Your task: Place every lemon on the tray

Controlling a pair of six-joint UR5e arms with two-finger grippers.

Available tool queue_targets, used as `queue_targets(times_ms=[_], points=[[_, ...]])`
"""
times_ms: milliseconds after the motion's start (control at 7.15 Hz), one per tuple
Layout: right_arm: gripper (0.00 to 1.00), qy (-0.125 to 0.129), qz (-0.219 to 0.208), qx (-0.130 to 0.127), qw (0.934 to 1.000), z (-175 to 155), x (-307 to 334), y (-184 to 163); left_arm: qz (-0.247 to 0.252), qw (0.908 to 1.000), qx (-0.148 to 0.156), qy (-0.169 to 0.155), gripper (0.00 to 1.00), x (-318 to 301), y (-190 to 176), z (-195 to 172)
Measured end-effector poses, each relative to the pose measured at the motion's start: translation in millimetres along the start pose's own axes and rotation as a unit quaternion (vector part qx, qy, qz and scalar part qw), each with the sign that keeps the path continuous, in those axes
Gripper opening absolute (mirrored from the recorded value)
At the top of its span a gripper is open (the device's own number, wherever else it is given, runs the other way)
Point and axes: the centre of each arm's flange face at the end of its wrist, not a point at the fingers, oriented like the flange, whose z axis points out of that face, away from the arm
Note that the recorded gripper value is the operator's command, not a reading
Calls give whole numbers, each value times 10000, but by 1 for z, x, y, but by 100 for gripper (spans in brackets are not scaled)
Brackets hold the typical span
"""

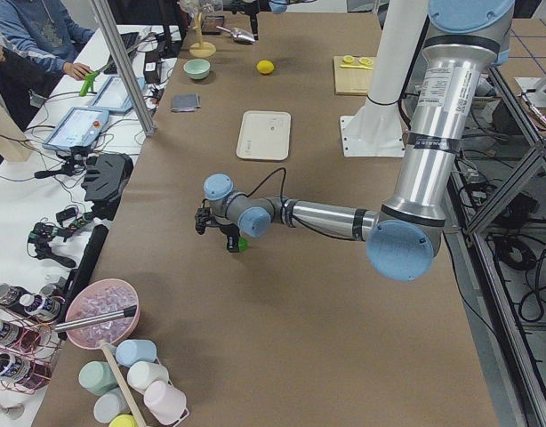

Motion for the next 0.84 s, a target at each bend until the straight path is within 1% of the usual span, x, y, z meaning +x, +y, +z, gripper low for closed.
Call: queue_targets(times_ms=[140,419,699,839], points=[[99,-74,-154,-88,9998,16,-14,-5,-3,9999,-56,116,0,7,1,-11],[99,-119,-338,-229,9991,39,-35,-17,-117,9992,-183,336,0,14,-1,-54],[98,-116,-466,-427,9979,64,-53,-20,-146,9990,-306,284,0,27,-4,-112],[98,-110,-526,-530,9972,76,-62,-19,-178,9989,-344,245,0,46,-10,-138]])
